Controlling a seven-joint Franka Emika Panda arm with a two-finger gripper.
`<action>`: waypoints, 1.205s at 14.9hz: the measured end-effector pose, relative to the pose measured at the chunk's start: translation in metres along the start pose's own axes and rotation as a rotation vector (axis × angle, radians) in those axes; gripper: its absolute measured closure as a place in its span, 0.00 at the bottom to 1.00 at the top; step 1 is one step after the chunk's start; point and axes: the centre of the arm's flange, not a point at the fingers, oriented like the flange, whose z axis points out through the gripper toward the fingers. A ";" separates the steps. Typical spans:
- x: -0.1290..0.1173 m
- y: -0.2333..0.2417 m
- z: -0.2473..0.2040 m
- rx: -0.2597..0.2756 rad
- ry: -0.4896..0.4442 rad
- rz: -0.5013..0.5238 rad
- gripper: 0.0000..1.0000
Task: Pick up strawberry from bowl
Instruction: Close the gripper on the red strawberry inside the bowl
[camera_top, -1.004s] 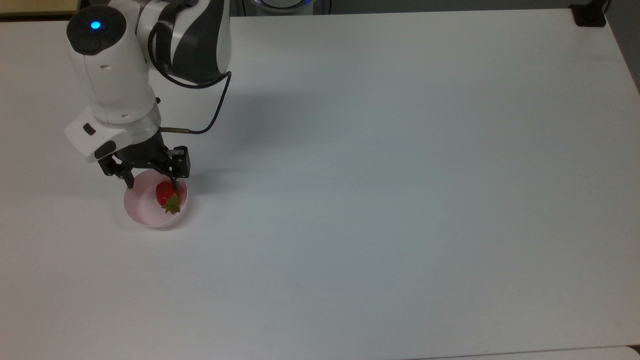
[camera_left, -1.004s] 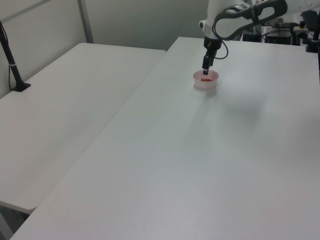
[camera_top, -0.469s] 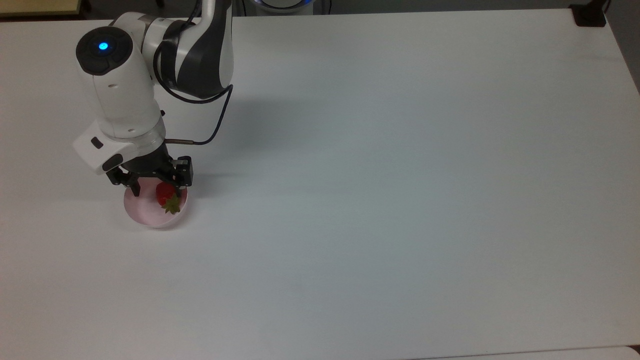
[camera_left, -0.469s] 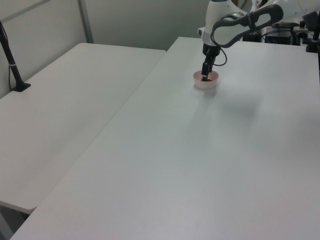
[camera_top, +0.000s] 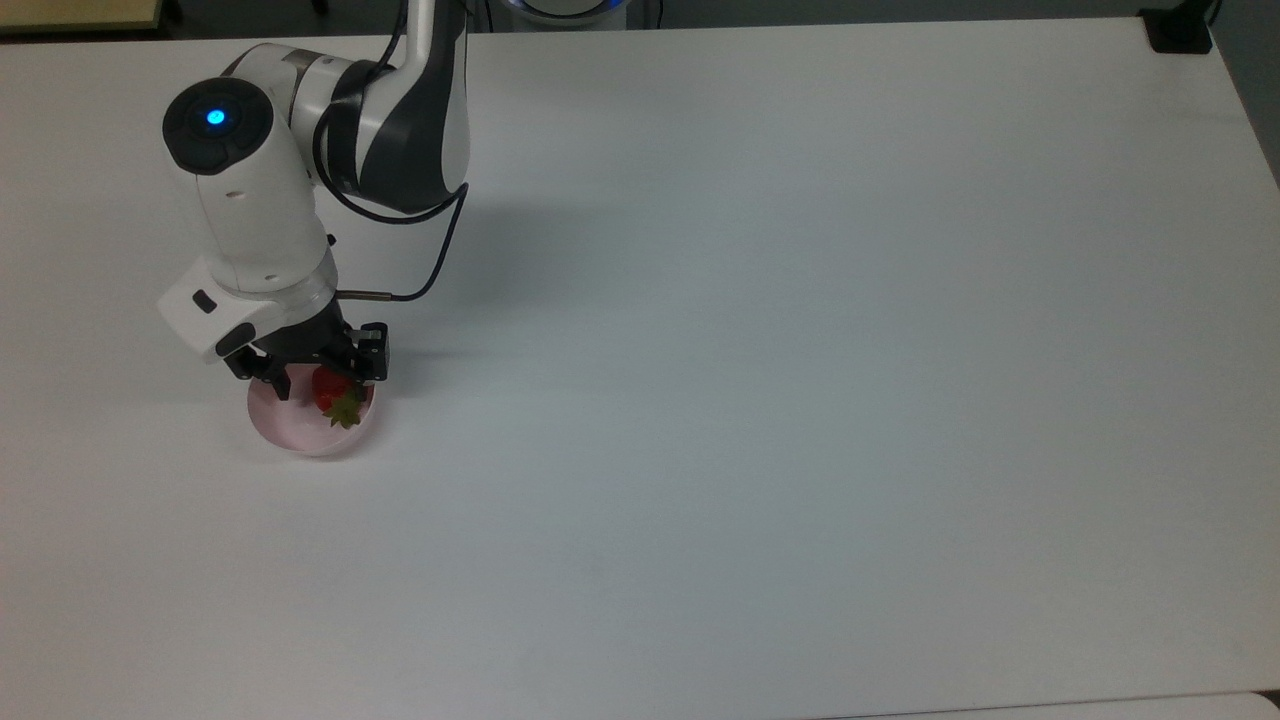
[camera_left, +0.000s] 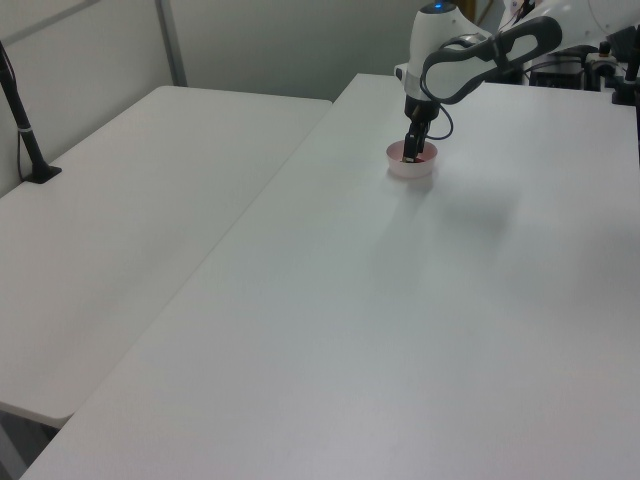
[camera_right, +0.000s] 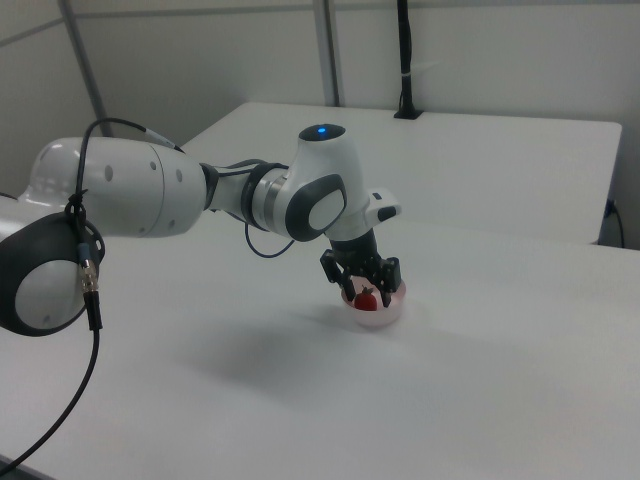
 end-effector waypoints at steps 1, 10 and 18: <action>0.000 0.000 0.003 0.001 -0.004 -0.001 0.27; -0.001 -0.001 0.009 0.003 -0.011 -0.003 0.56; 0.009 0.005 -0.023 -0.012 0.043 0.002 0.56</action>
